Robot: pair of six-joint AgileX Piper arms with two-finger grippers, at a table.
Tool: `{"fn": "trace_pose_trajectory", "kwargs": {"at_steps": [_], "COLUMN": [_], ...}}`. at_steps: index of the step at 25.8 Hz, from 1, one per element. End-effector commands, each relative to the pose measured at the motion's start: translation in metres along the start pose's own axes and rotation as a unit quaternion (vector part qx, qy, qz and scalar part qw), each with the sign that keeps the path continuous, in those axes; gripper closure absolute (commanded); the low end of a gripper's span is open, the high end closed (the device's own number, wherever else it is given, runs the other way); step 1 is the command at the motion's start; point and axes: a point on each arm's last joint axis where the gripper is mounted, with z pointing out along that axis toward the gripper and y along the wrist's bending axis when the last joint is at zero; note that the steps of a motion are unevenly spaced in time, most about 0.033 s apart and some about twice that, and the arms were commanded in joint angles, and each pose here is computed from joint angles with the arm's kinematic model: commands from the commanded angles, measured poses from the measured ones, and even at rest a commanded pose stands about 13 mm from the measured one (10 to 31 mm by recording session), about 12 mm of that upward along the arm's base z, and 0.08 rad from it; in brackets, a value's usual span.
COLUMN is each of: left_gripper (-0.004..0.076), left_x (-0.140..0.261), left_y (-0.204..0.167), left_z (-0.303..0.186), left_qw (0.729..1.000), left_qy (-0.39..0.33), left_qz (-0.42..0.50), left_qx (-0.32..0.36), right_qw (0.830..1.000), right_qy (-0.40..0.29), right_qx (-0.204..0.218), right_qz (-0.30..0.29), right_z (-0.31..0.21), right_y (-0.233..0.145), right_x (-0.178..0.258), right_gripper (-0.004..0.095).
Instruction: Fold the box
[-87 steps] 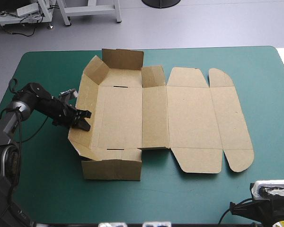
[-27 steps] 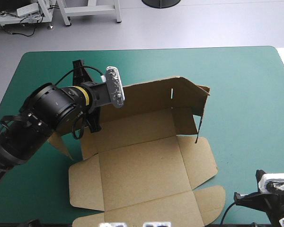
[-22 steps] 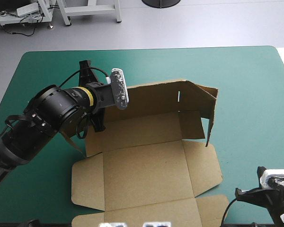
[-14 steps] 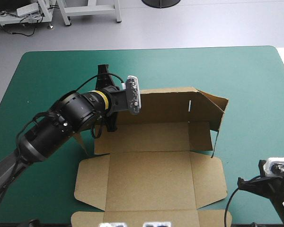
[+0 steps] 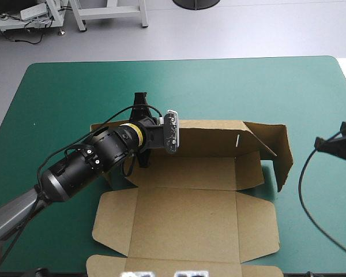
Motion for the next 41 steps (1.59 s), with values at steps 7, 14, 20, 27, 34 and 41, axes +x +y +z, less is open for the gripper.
{"fn": "trace_pose_trajectory", "kwargs": {"at_steps": [7, 14, 20, 27, 34, 41], "left_gripper": [0.0729, 0.0729, 0.0729, 0.0729, 0.0729, 0.0729], "left_x": [-0.009, -0.008, -0.010, 0.003, 0.012, 0.016], "left_y": [0.016, 0.016, 0.008, -0.011, -0.029, -0.038], "left_z": [-0.019, -0.016, 0.001, 0.020, 0.031, 0.036], "left_qw": [0.997, 0.997, 0.997, 0.997, 0.998, 0.998], "left_qy": [-0.051, -0.043, -0.045, -0.009, 0.001, 0.004], "left_qz": [-0.012, 0.001, 0.006, -0.004, -0.016, -0.024], "left_qx": [-0.058, -0.065, -0.056, -0.071, -0.066, -0.060], "right_qw": [0.971, 0.935, 0.919, 0.897, 0.892, 0.891], "right_qy": [0.079, 0.194, 0.241, 0.291, 0.298, 0.291], "right_qx": [-0.220, -0.291, -0.311, -0.333, -0.339, -0.347], "right_qz": [0.058, 0.052, 0.031, 0.021, 0.017, 0.002], "right_z": [0.143, 0.203, 0.215, 0.223, 0.219, 0.194], "right_y": [-0.008, -0.012, 0.001, 0.008, 0.009, 0.015], "right_x": [-0.074, -0.050, -0.019, 0.021, 0.032, 0.041], "right_gripper": [0.0932, 0.0931, 0.0932, 0.0931, 0.0931, 0.0931]}}
